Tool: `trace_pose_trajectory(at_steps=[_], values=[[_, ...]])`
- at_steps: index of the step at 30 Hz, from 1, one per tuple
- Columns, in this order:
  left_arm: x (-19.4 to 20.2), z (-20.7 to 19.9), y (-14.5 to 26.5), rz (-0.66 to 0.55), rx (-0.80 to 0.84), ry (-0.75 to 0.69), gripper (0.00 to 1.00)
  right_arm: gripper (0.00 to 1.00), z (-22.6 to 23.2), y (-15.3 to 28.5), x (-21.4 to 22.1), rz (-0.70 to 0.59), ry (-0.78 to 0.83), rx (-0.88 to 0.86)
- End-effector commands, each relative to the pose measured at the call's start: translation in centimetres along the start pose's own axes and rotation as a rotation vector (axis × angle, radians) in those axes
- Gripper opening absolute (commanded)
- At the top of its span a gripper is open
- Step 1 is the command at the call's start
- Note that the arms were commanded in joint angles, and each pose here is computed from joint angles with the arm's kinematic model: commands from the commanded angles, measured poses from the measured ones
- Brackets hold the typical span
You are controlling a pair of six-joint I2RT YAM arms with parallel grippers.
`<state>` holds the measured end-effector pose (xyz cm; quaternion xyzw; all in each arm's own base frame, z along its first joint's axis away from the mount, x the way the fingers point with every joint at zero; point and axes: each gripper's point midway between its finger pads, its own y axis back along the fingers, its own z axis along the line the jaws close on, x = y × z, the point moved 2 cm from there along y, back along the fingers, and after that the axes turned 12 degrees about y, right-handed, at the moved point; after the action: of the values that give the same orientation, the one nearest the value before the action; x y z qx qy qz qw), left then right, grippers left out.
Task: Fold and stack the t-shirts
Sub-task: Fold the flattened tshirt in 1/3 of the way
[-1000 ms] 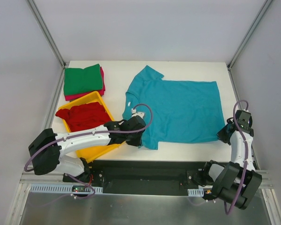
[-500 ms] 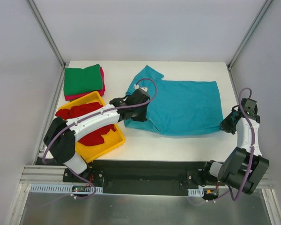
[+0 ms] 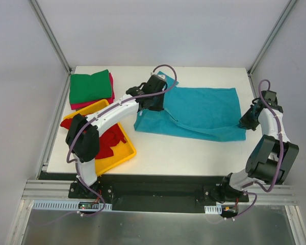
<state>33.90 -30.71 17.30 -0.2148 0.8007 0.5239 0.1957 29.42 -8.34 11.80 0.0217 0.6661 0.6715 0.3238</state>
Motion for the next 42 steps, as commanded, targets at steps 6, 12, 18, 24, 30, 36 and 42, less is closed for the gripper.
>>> trace_pose_trajectory(at_steps=[6, 12, 18, 24, 30, 36, 42], values=[[-4.5, 0.5, -2.2, -0.053, -0.019, -0.103, 0.0, 0.01, -0.8, -0.7, -3.2, -0.032, -0.019, 0.089], [-5.3, 1.2, -4.3, -0.037, -0.035, -0.101, 0.0, 0.05, -0.7, -2.1, -4.3, -0.026, -0.039, 0.096], [-6.6, 2.5, -6.8, -0.029, -0.052, -0.056, 0.15, 0.11, -0.5, -3.7, -5.4, -0.03, -0.061, 0.097], [-9.0, 3.5, -7.7, -0.05, -0.066, -0.016, 0.76, 0.69, 0.2, -1.7, -7.3, -0.097, -0.008, 0.072], [-8.1, 3.1, -3.9, -0.04, -0.026, 0.032, 0.99, 0.96, -0.1, 1.9, -5.6, -0.149, 0.005, 0.068], [-2.2, 1.7, -3.2, 0.142, 0.118, 0.095, 0.99, 0.96, 3.6, 1.4, -1.4, -0.139, 0.077, -0.151], [1.8, 2.5, -5.3, 0.234, 0.117, 0.147, 0.99, 0.96, 6.3, -2.4, 0.4, -0.015, 0.152, -0.189]])
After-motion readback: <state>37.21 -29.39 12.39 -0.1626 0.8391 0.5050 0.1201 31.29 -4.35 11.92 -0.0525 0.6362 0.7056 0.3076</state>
